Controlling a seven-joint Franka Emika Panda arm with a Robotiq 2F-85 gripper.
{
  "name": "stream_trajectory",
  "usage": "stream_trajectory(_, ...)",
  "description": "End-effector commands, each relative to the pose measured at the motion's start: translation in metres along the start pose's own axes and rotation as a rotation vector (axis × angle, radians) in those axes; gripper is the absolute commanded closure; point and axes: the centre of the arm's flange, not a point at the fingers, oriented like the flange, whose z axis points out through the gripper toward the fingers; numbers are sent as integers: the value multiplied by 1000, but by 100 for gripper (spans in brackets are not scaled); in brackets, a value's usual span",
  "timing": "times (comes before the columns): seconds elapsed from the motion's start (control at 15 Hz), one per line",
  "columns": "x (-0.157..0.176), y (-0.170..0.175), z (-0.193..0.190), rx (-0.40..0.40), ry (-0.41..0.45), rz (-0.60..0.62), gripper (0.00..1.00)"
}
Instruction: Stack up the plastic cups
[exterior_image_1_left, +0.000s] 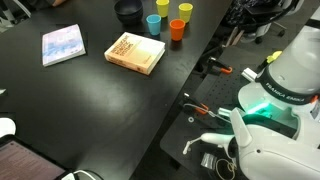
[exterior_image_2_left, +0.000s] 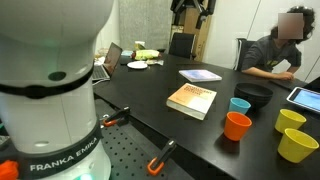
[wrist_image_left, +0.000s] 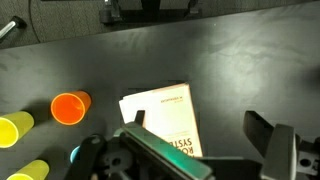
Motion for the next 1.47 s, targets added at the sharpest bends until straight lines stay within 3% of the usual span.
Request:
stream_trajectory(0.0, 34, 54, 15, 31, 59, 102, 0)
stream_trajectory(0.33, 86, 122, 52, 6, 124, 232, 0)
stream_trajectory(0.73, 140, 184, 97, -53, 106, 358, 0)
stream_trajectory(1.0, 164, 226, 131, -42, 106, 445, 0)
stream_trajectory(1.4, 187, 258, 169, -27, 141, 549, 0)
